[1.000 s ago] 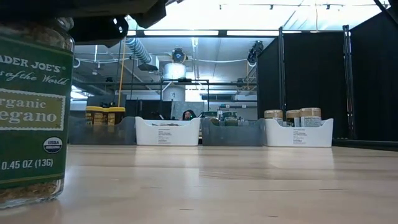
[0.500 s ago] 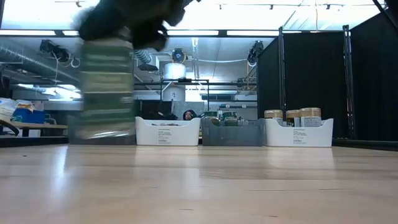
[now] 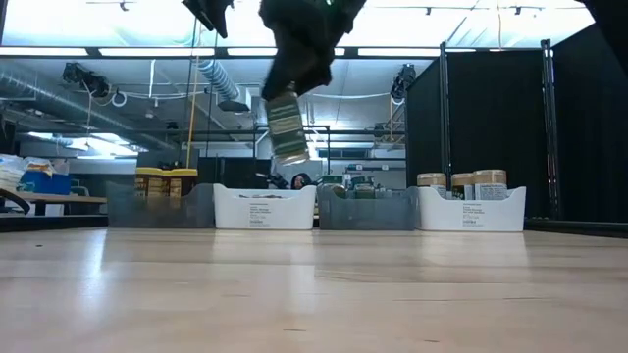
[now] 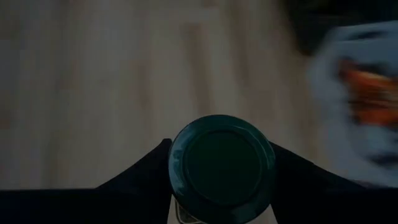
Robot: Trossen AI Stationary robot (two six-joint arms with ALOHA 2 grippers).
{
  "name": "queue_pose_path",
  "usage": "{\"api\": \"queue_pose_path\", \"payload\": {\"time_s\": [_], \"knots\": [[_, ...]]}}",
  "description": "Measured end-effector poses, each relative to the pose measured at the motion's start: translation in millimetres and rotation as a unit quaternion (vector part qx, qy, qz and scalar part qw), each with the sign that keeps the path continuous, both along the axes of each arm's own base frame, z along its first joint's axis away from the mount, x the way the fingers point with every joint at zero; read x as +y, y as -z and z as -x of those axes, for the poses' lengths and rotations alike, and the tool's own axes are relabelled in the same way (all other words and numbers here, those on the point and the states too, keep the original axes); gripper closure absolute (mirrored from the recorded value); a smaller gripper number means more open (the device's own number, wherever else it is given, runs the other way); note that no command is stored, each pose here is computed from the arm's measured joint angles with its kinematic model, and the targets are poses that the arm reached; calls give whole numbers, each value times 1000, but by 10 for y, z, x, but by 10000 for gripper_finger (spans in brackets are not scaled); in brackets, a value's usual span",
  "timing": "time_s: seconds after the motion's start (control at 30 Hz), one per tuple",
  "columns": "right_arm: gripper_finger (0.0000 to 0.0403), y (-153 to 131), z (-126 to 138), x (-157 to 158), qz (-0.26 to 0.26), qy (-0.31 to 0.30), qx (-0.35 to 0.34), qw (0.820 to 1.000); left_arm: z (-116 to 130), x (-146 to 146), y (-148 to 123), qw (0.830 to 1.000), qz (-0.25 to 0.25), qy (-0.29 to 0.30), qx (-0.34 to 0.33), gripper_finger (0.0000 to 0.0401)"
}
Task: Sort spices by type
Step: Put the green seasoning bottle into the right black bin
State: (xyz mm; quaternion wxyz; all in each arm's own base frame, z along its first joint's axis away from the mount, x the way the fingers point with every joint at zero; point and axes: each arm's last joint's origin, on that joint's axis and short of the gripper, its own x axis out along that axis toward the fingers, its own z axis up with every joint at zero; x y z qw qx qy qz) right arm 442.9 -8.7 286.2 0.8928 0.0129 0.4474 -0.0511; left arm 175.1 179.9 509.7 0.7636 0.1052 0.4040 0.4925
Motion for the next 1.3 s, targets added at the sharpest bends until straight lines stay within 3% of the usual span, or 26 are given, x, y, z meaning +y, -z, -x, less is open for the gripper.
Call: {"api": "queue_pose_path", "payload": {"time_s": [0.27,0.5,0.77,0.93,1.13,1.3], "knots": [[192,-362,376,-950,28,114,-11,993,-3,2,-5,1000,-2,-1,-4,55],[192,-218,849,-1546,33,212,7,977,-12,0,-6,1000,5,5,-20,55],[192,226,1481,-1841,52,304,-58,950,-18,2,-11,999,10,-4,-46,55],[192,383,1724,-1941,59,327,-74,940,-45,1,-23,995,28,7,-97,55],[192,586,1747,-1973,52,302,-53,950,-75,0,-35,990,43,24,-135,55],[192,766,1708,-2001,44,307,-56,949,-146,25,6,985,71,60,-143,55]]}}
